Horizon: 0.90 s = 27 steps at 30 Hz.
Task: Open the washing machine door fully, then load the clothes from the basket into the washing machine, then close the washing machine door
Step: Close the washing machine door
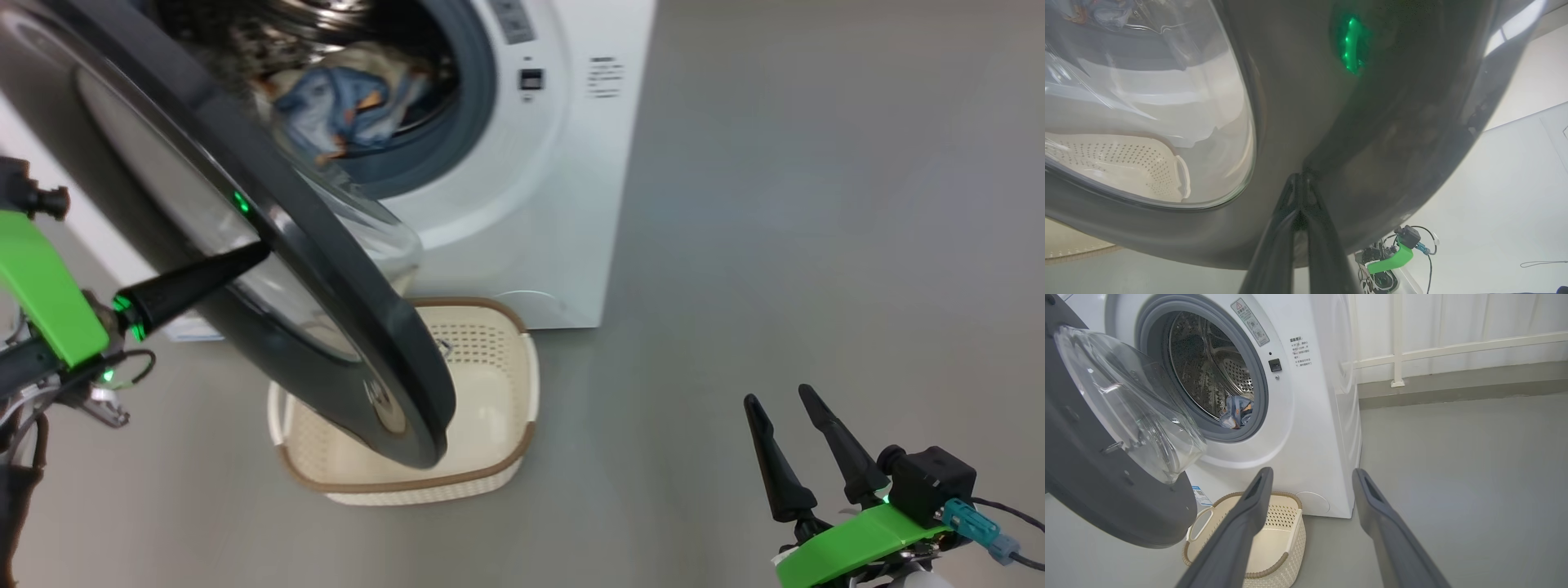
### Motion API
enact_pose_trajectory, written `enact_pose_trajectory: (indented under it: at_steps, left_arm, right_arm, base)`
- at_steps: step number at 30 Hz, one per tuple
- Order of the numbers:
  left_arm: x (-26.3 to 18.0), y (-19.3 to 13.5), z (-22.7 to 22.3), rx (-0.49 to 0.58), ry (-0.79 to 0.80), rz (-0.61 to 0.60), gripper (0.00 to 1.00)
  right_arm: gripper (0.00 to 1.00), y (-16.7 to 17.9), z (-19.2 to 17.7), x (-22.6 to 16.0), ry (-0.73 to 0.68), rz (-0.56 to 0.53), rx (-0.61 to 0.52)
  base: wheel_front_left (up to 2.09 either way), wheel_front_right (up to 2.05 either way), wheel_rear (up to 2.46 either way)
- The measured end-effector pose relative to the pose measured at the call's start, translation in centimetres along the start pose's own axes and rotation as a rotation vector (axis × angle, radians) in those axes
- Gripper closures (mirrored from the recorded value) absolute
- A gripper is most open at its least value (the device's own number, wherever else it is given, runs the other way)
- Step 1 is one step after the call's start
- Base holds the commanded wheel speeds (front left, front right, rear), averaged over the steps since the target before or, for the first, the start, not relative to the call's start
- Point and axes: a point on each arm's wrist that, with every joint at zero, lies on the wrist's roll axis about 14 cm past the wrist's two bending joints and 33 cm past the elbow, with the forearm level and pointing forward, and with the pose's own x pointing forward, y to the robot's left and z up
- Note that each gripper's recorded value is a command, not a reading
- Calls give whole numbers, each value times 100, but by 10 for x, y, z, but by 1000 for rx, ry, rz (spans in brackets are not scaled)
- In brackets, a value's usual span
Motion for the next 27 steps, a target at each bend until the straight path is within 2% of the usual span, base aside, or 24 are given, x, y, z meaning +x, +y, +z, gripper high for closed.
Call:
enact_pose_trajectory:
  at_steps: [9,14,27]
  left_arm:
    - [50,-6,9,2,1,-55,100]
    - [62,-5,8,-4,1,-68,100]
    - [11,29,-6,-19,-73,61,100]
  right_arm:
    - [0,-36,8,-22,-19,-122,-11]
    - [0,-47,8,-28,-18,-160,-14]
    - [0,-34,13,-17,-33,-110,-14]
  base:
    - [0,0,0]
    - [0,0,0]
    - [0,0,0]
